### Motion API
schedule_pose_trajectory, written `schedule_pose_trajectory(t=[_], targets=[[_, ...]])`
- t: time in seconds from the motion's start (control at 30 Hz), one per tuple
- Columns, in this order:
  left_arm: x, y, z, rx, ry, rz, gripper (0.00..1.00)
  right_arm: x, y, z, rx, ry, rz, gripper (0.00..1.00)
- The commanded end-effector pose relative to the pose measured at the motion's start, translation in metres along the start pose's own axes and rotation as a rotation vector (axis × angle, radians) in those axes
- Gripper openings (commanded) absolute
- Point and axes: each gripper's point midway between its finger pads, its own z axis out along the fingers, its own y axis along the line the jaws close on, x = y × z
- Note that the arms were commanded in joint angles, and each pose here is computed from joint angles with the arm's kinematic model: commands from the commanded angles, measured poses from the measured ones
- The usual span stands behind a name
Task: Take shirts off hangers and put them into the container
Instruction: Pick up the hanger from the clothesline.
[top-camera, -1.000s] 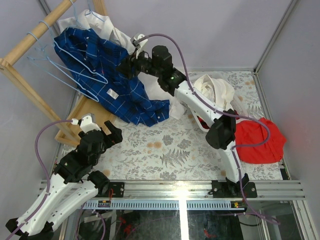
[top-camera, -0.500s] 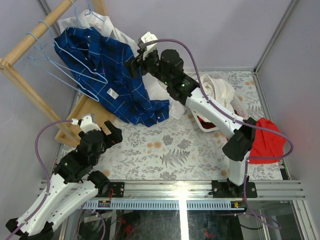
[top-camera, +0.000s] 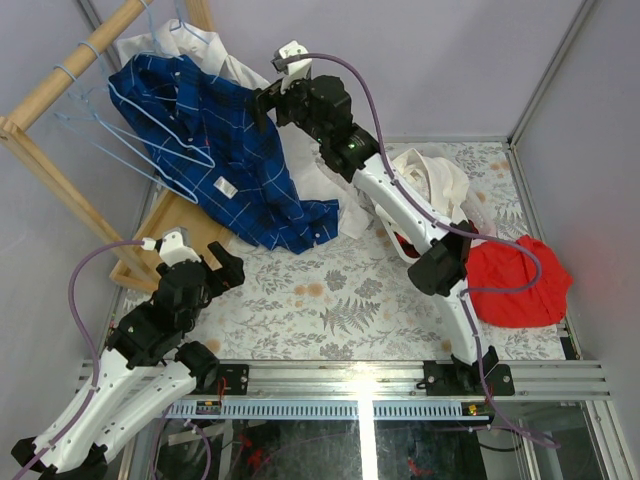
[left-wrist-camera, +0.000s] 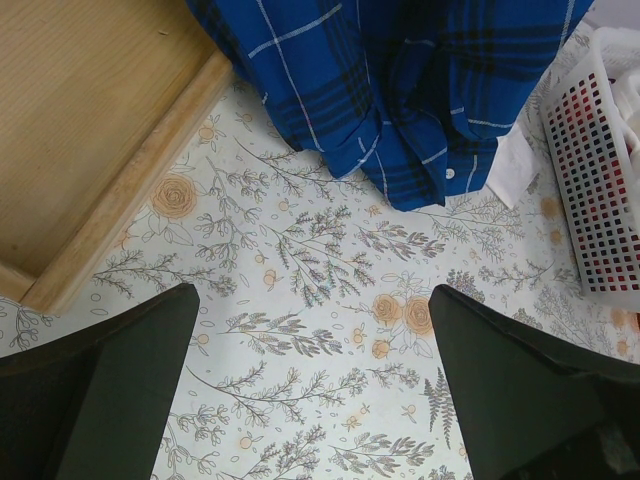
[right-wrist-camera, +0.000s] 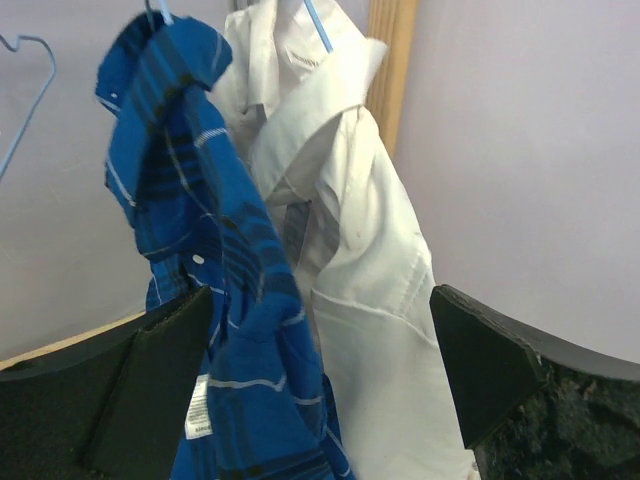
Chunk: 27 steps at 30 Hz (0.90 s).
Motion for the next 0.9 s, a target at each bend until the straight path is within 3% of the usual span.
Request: schedule_pose_trajectory(t=[0.0,0.2,0.33,0.47,0.63,0.8,0.87], targets=[[-0.014,-0.007,-0.004,0.026,-0.042,-0.030,1.00,-0.014,0.006,0.005,-0.091,-0.067,0.052,0.97],[-0.014,-0.007,-0.004,0.023,-0.039,-0.027,1.00,-0.012,0.035,0.013,-0.259,-0.119,0.130,0.91],[-0.014,-0.006,-0.004,0.021,-0.043,-0.029,1.00,-0.028,0.059,0.007,-0.352,-0.165,0.172,0.75],[-0.013,-0.007,-0.003,0.020,-0.036,-0.024,1.00,-0.034,0.069,0.003,-0.340,-0.175,0.154,0.62],[-0.012,-0.007,-0.002,0.019,-0.033,-0.022,1.00,-0.028,0.082,0.004,-0.336,-0.147,0.165,0.53],[-0.012,-0.007,-0.002,0.017,-0.033,-0.021,1.00,-0.016,0.093,0.009,-0.289,-0.128,0.177,0.27],[-0.012,-0.006,-0.002,0.016,-0.033,-0.021,1.00,-0.015,0.094,0.013,-0.263,-0.129,0.188,0.31]])
